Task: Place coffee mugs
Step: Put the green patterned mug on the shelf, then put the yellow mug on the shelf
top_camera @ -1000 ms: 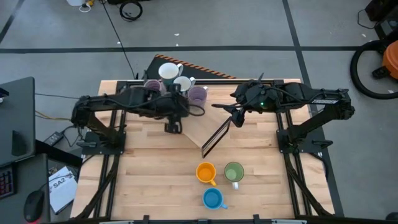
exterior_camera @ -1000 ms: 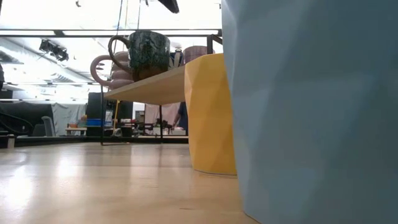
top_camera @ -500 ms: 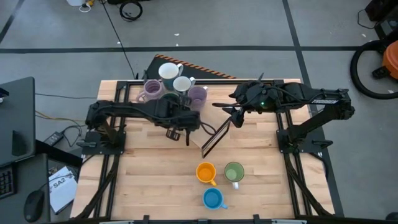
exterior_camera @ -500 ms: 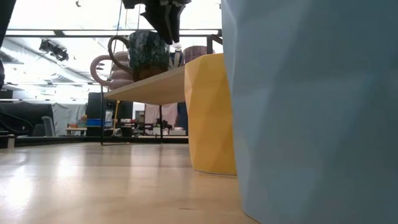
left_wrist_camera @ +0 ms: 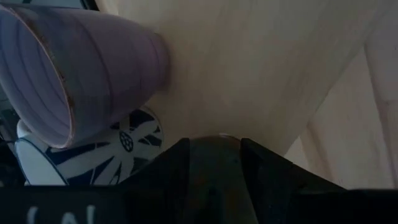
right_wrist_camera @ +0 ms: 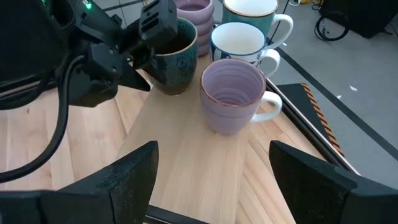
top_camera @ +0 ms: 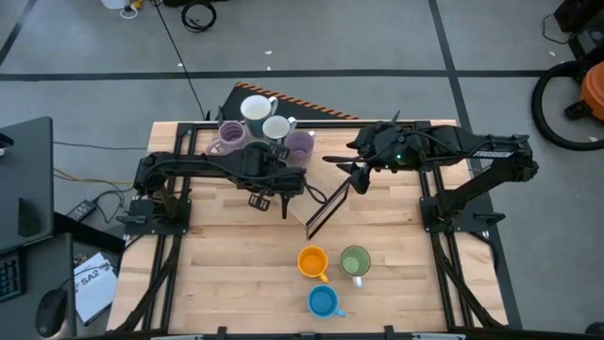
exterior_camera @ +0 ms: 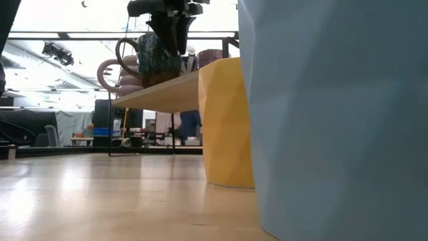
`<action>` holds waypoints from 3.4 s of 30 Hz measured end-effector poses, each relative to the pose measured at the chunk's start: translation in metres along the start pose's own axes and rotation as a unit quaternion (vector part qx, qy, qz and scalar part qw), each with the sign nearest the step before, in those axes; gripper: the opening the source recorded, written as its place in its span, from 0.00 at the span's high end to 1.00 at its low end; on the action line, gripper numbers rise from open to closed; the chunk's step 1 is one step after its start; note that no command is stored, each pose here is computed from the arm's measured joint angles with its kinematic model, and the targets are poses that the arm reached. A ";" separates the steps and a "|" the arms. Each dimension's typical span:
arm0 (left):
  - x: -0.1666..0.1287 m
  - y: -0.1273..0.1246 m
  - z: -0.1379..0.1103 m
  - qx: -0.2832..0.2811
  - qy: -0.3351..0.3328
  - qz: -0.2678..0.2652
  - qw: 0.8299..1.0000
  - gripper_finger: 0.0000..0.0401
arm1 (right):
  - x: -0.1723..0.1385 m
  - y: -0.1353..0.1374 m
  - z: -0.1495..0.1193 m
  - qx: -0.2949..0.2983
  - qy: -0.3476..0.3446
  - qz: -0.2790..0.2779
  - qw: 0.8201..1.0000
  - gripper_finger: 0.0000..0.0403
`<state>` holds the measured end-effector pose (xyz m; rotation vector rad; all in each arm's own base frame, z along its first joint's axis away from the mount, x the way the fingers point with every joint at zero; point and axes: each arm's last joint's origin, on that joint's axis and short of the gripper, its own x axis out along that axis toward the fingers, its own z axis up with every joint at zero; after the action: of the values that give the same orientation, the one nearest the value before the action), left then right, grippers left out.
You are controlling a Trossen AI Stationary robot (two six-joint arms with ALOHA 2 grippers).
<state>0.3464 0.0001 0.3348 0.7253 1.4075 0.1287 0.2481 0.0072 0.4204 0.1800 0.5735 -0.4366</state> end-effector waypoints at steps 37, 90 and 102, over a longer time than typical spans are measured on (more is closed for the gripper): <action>-0.002 0.002 -0.011 0.039 0.073 0.071 0.994 0.63 | 0.000 0.001 0.000 0.001 0.002 0.015 1.000 0.23; -0.090 -0.168 0.074 -0.435 -0.307 -0.205 0.821 0.71 | -0.003 0.066 -0.063 -0.086 0.246 0.122 0.958 0.23; -0.045 -0.187 0.100 -0.404 -0.228 -0.272 0.843 0.71 | -0.014 0.077 -0.072 -0.081 0.249 0.117 0.958 0.23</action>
<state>0.3682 -0.2065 0.2729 -0.3479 0.9118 0.0818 0.2374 0.1015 0.3722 0.1984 1.0670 -0.1057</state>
